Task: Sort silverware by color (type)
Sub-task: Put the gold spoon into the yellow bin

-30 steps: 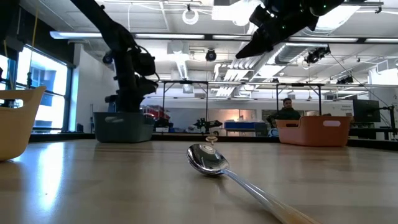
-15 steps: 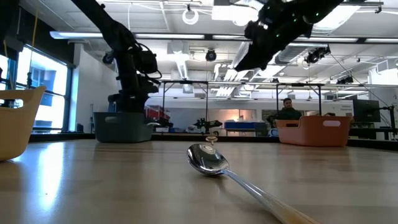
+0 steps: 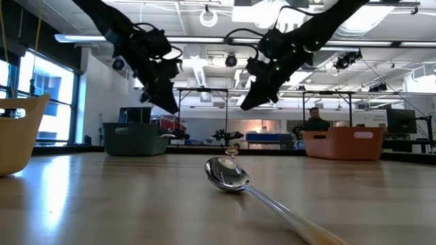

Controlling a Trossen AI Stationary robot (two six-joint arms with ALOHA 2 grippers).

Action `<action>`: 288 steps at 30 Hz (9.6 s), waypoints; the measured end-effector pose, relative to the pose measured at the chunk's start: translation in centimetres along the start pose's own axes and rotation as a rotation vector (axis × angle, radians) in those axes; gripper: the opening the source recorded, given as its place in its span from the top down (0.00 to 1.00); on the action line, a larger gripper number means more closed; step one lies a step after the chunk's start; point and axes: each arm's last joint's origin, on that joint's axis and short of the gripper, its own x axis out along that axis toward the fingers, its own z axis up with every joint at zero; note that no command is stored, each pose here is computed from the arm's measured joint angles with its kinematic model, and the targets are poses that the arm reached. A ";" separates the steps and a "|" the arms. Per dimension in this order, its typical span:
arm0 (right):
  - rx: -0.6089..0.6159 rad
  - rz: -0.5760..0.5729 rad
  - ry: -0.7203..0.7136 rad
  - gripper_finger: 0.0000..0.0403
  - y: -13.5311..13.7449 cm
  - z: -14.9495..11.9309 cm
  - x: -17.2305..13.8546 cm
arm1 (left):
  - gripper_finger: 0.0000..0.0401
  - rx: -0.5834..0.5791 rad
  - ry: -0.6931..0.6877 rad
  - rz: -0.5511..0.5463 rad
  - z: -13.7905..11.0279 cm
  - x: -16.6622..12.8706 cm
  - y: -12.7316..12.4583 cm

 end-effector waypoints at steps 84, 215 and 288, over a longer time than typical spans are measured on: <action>-0.208 -0.047 -0.028 1.00 -1.0 2.0 -1.2 | 1.00 0.130 0.533 0.373 2.0 5.5 -1.2; -0.210 0.321 -0.392 1.00 8.6 10.7 6.4 | 0.52 0.007 -0.779 -0.199 -9.1 -4.3 -4.9; -0.372 0.420 -0.710 0.97 10.1 12.1 0.4 | 0.98 0.175 -0.973 -0.511 -2.9 -5.3 -7.0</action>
